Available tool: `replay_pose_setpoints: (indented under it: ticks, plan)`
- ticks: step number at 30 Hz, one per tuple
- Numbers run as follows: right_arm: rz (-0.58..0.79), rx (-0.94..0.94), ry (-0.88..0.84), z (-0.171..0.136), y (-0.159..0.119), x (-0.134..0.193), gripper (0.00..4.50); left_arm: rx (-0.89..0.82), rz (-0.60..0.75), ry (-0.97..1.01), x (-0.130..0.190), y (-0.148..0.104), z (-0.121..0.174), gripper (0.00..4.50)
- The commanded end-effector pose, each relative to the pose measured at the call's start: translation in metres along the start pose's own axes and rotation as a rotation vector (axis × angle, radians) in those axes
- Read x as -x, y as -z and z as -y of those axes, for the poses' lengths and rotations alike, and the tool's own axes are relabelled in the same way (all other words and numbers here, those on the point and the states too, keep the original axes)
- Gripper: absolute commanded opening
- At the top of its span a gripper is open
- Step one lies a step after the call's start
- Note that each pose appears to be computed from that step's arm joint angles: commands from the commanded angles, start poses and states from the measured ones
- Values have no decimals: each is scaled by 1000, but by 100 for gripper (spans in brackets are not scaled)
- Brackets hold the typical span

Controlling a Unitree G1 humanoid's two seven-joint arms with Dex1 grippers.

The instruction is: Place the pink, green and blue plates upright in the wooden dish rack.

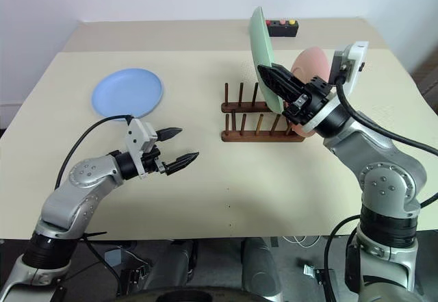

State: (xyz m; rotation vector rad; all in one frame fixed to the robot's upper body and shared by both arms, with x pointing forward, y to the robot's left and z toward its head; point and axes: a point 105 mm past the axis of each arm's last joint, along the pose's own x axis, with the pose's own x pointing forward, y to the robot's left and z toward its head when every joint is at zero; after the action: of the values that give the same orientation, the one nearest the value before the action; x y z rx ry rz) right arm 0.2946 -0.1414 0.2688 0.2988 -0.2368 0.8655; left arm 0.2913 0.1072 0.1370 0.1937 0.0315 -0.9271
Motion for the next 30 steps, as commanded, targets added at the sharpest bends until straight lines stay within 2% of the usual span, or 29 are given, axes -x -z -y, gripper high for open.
replay_pose_setpoints:
  ticks: [1, 13, 30]
  plan:
    - [46, -7, -31, -6, -10, -2, 0, -34, 30, 7, 0, -10, 3, 434]
    - [71, -85, -41, -9, -10, -7, 0, -34, 32, 6, 0, -11, 4, 434]
    - [59, -184, 38, 6, 2, 0, 0, -28, 71, 19, -1, -17, 5, 434]
